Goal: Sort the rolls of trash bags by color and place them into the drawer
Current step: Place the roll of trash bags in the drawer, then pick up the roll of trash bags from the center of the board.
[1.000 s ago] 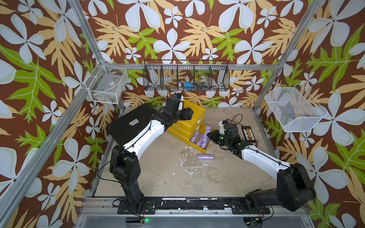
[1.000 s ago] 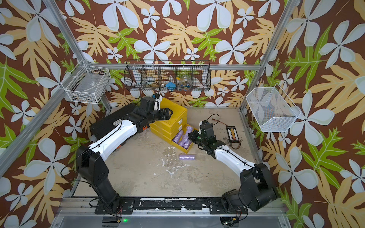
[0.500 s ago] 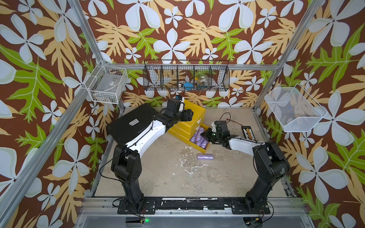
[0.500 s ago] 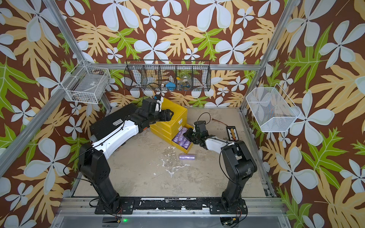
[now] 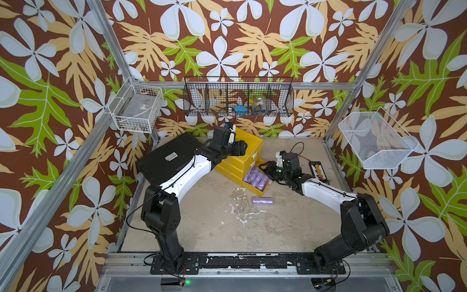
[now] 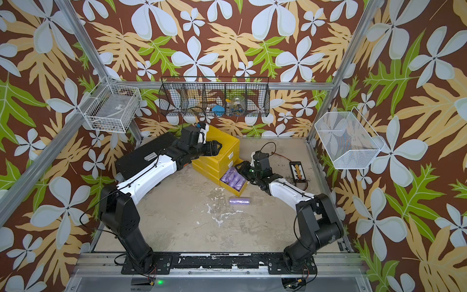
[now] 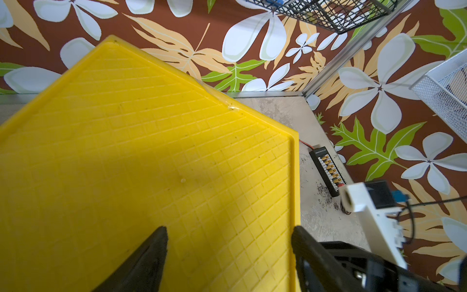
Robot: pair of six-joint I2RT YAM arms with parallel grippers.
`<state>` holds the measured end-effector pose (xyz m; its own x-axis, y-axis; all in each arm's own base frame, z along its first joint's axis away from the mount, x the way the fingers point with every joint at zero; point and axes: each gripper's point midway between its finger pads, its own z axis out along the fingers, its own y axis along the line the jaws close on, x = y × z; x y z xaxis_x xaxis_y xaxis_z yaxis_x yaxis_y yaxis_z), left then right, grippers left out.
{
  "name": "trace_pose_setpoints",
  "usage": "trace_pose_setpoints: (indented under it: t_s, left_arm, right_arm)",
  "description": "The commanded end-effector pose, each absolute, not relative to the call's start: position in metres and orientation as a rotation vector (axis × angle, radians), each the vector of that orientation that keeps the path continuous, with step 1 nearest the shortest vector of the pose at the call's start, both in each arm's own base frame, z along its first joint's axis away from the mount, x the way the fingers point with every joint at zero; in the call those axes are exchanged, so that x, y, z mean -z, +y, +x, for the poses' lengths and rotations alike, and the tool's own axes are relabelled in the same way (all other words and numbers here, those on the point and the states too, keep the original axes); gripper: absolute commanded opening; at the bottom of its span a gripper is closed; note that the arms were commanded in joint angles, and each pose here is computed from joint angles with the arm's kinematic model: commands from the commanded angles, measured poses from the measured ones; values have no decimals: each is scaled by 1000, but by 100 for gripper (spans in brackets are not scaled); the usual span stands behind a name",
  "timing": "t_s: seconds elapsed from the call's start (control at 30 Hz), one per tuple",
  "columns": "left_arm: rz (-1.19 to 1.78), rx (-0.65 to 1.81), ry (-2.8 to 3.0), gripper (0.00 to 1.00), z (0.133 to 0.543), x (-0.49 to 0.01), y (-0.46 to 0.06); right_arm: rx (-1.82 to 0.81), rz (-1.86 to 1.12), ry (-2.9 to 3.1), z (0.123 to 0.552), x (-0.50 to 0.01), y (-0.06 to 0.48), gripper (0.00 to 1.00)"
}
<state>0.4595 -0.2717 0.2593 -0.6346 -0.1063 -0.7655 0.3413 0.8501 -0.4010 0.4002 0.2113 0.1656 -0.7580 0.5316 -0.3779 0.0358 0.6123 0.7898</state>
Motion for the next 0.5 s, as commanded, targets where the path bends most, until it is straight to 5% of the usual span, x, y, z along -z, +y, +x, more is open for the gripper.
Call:
trace_pose_setpoints:
  t_s: [0.0,0.47]
  left_arm:
    - [172,660,2217,80,451,-253,-268]
    - [138,687,2137,80,428,-289,-254]
  right_arm:
    - [-995,392,2237,387,-173,199,41]
    - [-1130,551,2237,299,-142,173,44]
